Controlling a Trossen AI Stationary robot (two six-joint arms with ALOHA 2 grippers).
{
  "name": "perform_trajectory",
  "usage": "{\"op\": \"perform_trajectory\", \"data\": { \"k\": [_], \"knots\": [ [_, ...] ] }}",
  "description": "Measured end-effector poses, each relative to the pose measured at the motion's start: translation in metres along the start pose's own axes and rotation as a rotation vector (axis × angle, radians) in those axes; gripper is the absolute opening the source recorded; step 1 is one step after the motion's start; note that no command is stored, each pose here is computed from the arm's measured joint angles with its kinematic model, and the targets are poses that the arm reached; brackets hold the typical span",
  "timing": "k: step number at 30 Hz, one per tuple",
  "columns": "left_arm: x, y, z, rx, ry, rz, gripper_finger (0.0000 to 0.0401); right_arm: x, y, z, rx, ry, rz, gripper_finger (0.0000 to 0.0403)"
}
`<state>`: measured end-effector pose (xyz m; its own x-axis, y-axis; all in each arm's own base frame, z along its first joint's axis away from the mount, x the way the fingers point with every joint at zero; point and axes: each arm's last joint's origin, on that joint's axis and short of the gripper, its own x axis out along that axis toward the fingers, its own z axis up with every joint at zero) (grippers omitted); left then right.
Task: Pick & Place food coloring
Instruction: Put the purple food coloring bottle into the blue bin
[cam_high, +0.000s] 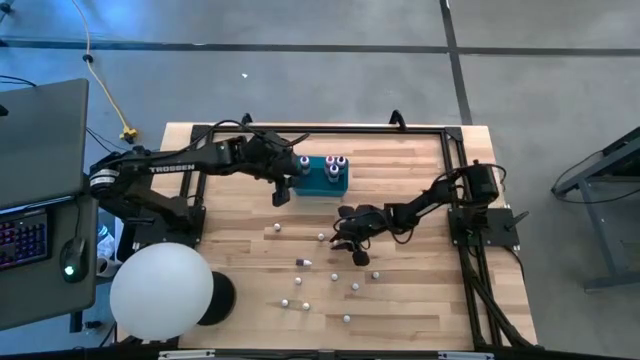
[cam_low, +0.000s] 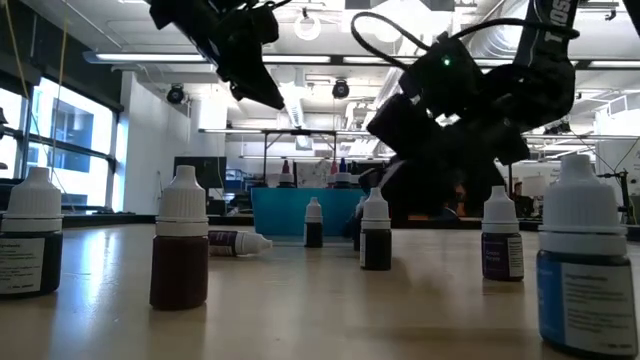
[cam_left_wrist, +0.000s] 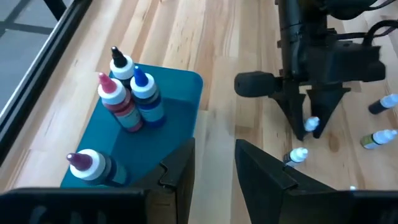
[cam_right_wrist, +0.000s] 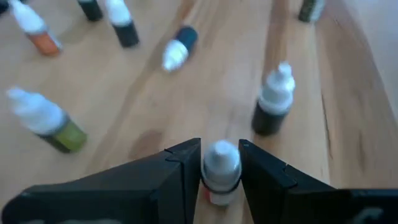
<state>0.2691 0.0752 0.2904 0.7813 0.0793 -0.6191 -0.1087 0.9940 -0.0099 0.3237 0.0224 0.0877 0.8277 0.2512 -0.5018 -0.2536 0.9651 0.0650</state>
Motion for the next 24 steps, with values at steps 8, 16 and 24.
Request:
{"op": "perform_trajectory", "data": {
  "k": [8, 16, 24],
  "knots": [
    [0.000, 0.000, 0.000, 0.001, 0.001, 0.000, 0.0113, 0.000, -0.002, 0.001, -0.002, -0.012, -0.049, 0.0079],
    [0.000, 0.000, 0.000, -0.003, 0.002, 0.006, 0.0113, -0.032, -0.015, 0.045, -0.027, -0.178, -0.207, 0.0080],
    [0.000, 0.000, 0.000, -0.007, -0.004, 0.008, 0.0113, -0.068, -0.070, 0.055, 0.033, -0.196, -0.638, 0.0074]
  ]
}}
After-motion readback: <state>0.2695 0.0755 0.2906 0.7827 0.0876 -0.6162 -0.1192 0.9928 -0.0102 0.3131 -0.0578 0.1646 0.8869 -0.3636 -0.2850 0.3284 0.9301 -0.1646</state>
